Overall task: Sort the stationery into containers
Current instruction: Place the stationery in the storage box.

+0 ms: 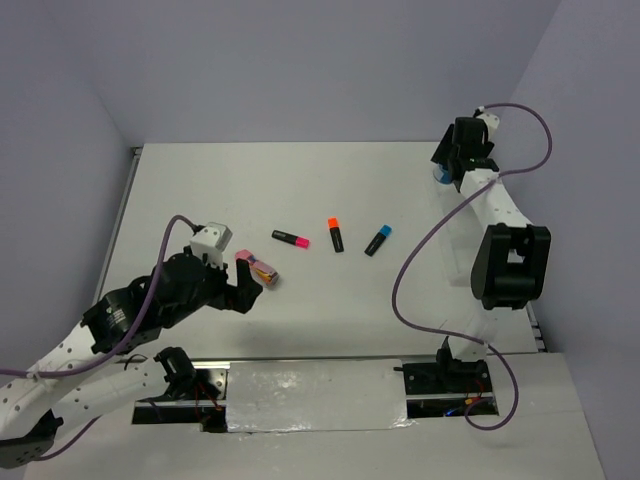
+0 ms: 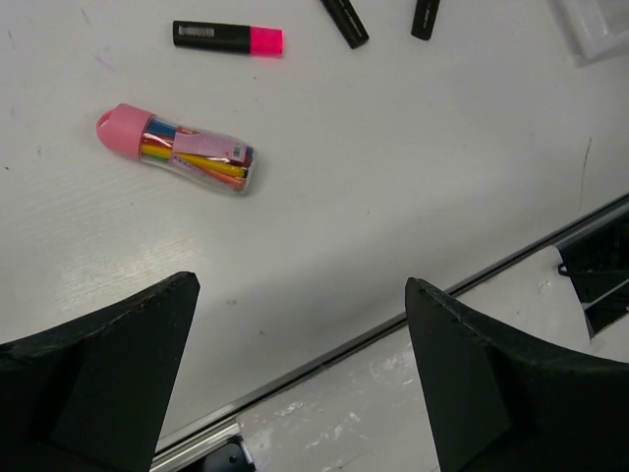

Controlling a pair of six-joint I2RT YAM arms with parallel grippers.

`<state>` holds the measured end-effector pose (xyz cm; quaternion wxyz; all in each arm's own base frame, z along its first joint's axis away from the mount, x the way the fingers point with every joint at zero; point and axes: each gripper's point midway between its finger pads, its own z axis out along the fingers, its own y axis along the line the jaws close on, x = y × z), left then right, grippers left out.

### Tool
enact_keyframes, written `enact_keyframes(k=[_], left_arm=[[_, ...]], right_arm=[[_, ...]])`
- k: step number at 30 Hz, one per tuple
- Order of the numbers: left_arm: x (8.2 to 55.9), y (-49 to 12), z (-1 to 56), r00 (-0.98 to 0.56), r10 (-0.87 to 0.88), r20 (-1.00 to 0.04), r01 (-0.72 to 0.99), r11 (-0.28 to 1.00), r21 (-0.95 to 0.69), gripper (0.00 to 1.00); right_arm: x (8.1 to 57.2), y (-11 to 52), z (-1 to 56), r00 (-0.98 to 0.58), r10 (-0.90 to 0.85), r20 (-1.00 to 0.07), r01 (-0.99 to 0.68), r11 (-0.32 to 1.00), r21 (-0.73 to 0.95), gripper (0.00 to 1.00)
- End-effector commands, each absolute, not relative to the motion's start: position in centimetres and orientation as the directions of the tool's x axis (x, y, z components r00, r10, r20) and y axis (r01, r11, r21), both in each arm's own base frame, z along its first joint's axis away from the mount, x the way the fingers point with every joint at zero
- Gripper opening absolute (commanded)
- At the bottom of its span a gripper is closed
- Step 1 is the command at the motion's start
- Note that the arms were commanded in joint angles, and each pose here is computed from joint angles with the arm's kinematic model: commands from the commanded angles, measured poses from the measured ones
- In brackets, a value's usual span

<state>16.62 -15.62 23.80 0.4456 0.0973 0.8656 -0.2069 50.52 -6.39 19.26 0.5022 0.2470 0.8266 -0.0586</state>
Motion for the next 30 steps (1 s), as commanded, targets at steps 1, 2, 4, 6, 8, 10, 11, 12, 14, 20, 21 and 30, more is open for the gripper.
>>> enact_keyframes(k=[1,2,4,6,8,10,11,12,14,20,21,30], left_arm=[[16.1,-16.0,23.9,-0.560,0.006,-0.828,0.416,0.867,-0.275,0.99],[16.2,-15.9,23.9,-0.562,-0.001,-0.827,0.407,0.870,-0.278,0.99],[16.2,-15.5,23.8,-0.564,-0.003,-0.825,0.391,0.880,-0.270,0.99],[16.3,-15.5,23.8,-0.562,-0.006,-0.827,0.391,0.879,-0.272,0.99],[16.3,-15.3,23.8,-0.563,-0.012,-0.827,0.386,0.881,-0.275,0.99],[16.3,-15.3,24.0,-0.559,-0.016,-0.829,0.390,0.877,-0.280,0.99],[16.2,-15.4,24.1,-0.555,-0.017,-0.832,0.396,0.874,-0.282,0.99],[16.1,-15.4,24.1,-0.553,-0.018,-0.833,0.400,0.872,-0.284,0.99],[16.1,-15.3,24.3,-0.549,-0.022,-0.836,0.401,0.870,-0.287,0.99],[16.0,-15.2,24.5,-0.542,-0.035,-0.840,0.404,0.866,-0.296,0.99],[16.0,-15.2,24.5,-0.541,-0.036,-0.840,0.404,0.865,-0.297,0.99],[15.8,-15.2,24.7,-0.537,-0.041,-0.842,0.408,0.862,-0.302,0.99]], right_arm=[[54.3,-7.6,25.1,-0.232,0.327,-0.916,0.442,0.874,0.200,0.00],[54.6,-7.7,24.7,-0.239,0.335,-0.911,0.445,0.872,0.204,0.00],[55.1,-8.8,23.1,-0.272,0.348,-0.897,0.485,0.855,0.184,0.00],[55.2,-9.2,22.0,-0.297,0.360,-0.884,0.499,0.848,0.178,0.00],[55.6,-9.6,20.7,-0.322,0.371,-0.871,0.496,0.850,0.178,0.00],[55.8,-10.2,19.6,-0.354,0.392,-0.849,0.500,0.847,0.182,0.00],[55.7,-10.2,19.1,-0.367,0.396,-0.841,0.502,0.846,0.179,0.00],[55.6,-10.3,18.7,-0.379,0.397,-0.836,0.504,0.846,0.173,0.00],[55.3,-10.5,18.3,-0.392,0.394,-0.831,0.504,0.848,0.165,0.00],[55.2,-11.2,16.7,-0.427,0.397,-0.813,0.513,0.846,0.143,0.03],[55.3,-11.1,16.6,-0.432,0.396,-0.810,0.511,0.848,0.142,0.04],[54.8,-11.5,15.0,-0.452,0.404,-0.796,0.538,0.834,0.118,0.50]])
